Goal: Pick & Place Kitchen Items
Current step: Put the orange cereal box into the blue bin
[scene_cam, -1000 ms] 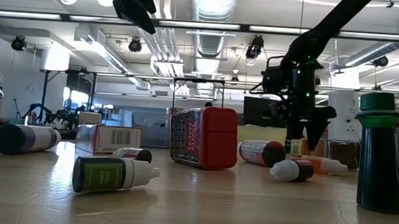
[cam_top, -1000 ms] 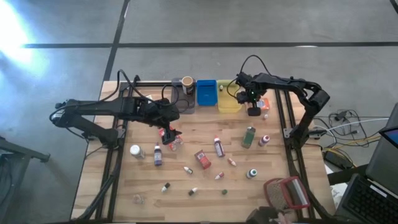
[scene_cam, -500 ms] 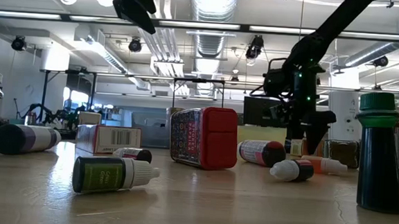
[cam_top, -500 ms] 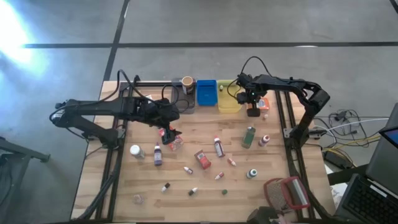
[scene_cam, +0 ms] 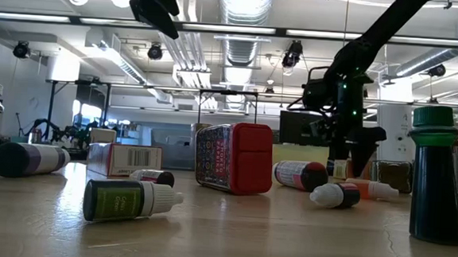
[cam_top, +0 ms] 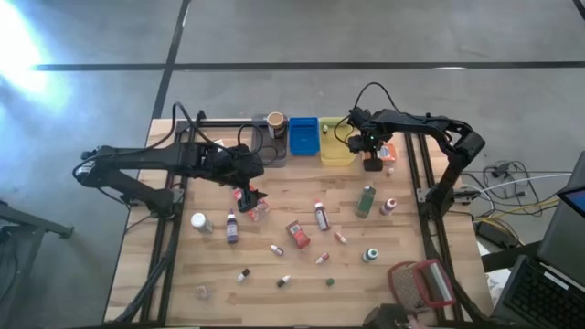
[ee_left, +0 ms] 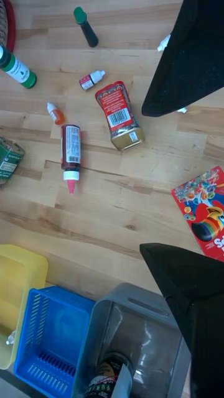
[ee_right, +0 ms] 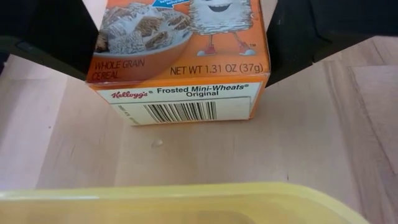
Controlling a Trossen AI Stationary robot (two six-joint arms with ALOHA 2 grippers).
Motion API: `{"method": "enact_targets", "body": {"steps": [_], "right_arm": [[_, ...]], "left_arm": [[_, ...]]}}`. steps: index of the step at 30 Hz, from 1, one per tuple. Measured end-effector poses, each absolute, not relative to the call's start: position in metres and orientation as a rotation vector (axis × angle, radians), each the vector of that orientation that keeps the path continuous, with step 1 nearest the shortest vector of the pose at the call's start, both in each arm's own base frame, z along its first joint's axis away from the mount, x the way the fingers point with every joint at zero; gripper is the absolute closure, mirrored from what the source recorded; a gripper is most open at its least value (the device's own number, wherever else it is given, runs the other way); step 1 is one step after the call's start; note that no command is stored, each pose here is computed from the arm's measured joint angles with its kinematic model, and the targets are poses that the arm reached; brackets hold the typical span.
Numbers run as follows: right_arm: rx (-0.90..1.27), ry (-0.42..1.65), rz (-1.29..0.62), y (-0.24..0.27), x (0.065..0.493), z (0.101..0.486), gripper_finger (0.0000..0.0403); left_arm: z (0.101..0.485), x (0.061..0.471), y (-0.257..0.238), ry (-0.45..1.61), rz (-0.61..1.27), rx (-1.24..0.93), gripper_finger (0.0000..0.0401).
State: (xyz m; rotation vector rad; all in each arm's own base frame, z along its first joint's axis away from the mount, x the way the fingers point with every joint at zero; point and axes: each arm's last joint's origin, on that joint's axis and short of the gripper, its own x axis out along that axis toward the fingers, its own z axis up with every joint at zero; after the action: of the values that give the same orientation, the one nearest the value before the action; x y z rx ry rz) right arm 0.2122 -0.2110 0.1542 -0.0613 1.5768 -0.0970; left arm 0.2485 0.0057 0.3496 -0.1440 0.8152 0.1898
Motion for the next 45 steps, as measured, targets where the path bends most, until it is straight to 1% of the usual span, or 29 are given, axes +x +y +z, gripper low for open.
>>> {"method": "enact_targets", "body": {"steps": [4,7,12,17,21,24,27,30,34,36,41,45], "right_arm": [[-0.046,1.575,-0.109,-0.211,0.212,0.154,0.0070],[-0.041,1.574,-0.110,-0.211,0.212,0.154,0.0084],[-0.022,1.581,-0.106,-0.210,0.211,0.158,0.0082],[-0.018,1.561,-0.136,-0.210,0.211,0.171,0.0083],[-0.040,1.504,-0.187,-0.208,0.209,0.192,0.0096],[-0.048,1.446,-0.221,-0.202,0.205,0.213,0.0099],[-0.074,1.347,-0.273,-0.193,0.198,0.241,0.0093],[-0.090,1.209,-0.287,-0.180,0.191,0.271,0.0090],[-0.117,0.953,-0.283,-0.158,0.186,0.306,0.0097],[-0.131,0.829,-0.255,-0.147,0.186,0.318,0.0101],[-0.174,0.588,-0.179,-0.124,0.202,0.332,0.0094],[-0.184,0.465,-0.110,-0.111,0.229,0.324,0.0081]], "left_arm": [[0.350,0.249,0.006,0.815,0.189,-0.144,0.0046],[0.350,0.249,0.006,0.815,0.189,-0.144,0.0046],[0.350,0.249,0.006,0.815,0.189,-0.144,0.0046],[0.350,0.248,0.006,0.815,0.189,-0.144,0.0046],[0.350,0.249,0.006,0.815,0.190,-0.144,0.0046],[0.350,0.249,0.006,0.816,0.190,-0.144,0.0046],[0.350,0.249,0.006,0.815,0.189,-0.144,0.0046],[0.350,0.249,0.006,0.815,0.190,-0.144,0.0046],[0.350,0.249,0.006,0.816,0.189,-0.144,0.0046],[0.350,0.249,0.006,0.815,0.189,-0.144,0.0046],[0.350,0.249,0.006,0.815,0.190,-0.144,0.0046],[0.350,0.249,0.006,0.815,0.189,-0.144,0.0046]]}}
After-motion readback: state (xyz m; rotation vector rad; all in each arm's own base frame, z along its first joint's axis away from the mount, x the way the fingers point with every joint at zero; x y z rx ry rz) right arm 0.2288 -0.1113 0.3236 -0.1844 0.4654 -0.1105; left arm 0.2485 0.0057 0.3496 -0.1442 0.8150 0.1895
